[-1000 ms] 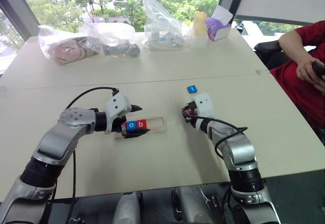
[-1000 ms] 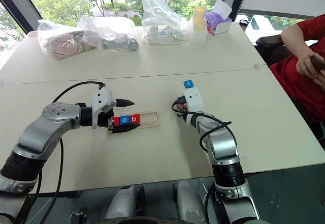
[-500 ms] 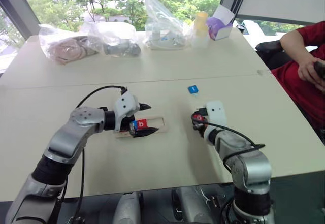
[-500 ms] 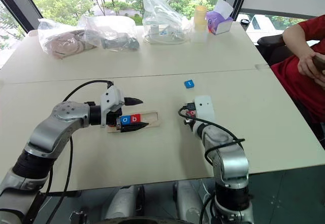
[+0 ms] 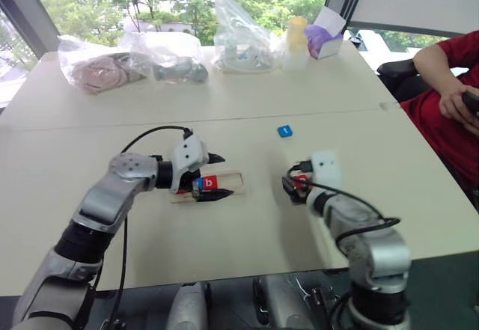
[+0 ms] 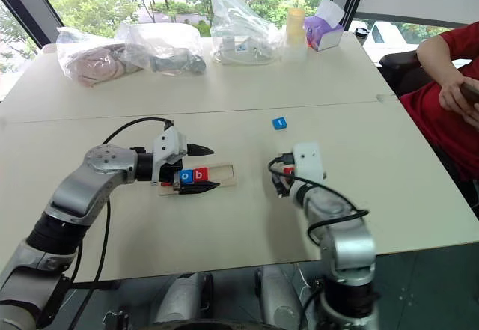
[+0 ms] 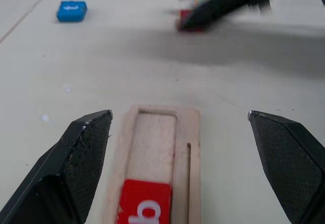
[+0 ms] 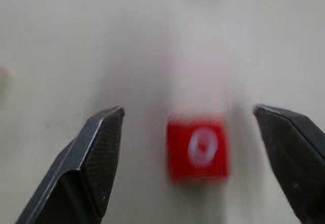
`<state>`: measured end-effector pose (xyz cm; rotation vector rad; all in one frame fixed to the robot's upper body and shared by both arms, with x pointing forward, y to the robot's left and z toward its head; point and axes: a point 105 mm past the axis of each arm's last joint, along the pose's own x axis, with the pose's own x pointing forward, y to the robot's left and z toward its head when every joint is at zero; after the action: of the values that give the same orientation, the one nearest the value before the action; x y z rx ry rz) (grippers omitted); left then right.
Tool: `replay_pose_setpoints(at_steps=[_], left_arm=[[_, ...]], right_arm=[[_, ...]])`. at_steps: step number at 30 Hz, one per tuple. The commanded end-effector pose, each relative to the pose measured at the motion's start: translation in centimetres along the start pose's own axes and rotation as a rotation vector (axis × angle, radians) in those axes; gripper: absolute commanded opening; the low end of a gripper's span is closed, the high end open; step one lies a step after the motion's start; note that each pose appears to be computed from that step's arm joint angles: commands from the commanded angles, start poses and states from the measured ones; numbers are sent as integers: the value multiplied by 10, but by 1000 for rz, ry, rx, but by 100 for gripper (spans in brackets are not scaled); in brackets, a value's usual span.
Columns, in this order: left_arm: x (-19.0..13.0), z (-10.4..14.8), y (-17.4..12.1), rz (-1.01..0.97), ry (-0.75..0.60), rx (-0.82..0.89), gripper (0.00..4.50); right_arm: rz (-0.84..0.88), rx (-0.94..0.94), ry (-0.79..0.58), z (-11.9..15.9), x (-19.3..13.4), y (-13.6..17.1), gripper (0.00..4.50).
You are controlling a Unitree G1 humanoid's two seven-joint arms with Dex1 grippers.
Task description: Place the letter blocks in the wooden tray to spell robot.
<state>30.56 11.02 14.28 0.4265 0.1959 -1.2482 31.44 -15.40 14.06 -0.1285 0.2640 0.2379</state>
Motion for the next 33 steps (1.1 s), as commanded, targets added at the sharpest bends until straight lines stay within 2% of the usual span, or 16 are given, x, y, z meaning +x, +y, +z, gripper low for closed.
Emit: replay_pose_setpoints(at_steps=[1,5,11,16,20,27,30,33], left_arm=[[-21,20,-2,-39,-58,-16,450],[-39,30,-17,-123,-31,-20,450],[-51,42,-30,-128,-7,22,450],[-57,37,-39,-103,31,17,450],[-61,37,-39,-59,20,-6,450],[-62,30,-40,-28,35,-20,450],[-65,27,-38,-13,47,-19,450],[-68,25,-37,-1,54,-22,450]], right_arm=[[366,-199,-157,34,-15,7,422],[716,-378,-125,22,-29,-5,422],[900,-585,-10,-10,-12,-24,422],[1001,-664,41,-26,1,-28,422],[999,-713,58,-31,15,-35,422],[989,-687,92,-40,34,-42,422],[1040,-672,123,-47,33,-40,345],[1077,-674,142,-52,30,-39,198]])
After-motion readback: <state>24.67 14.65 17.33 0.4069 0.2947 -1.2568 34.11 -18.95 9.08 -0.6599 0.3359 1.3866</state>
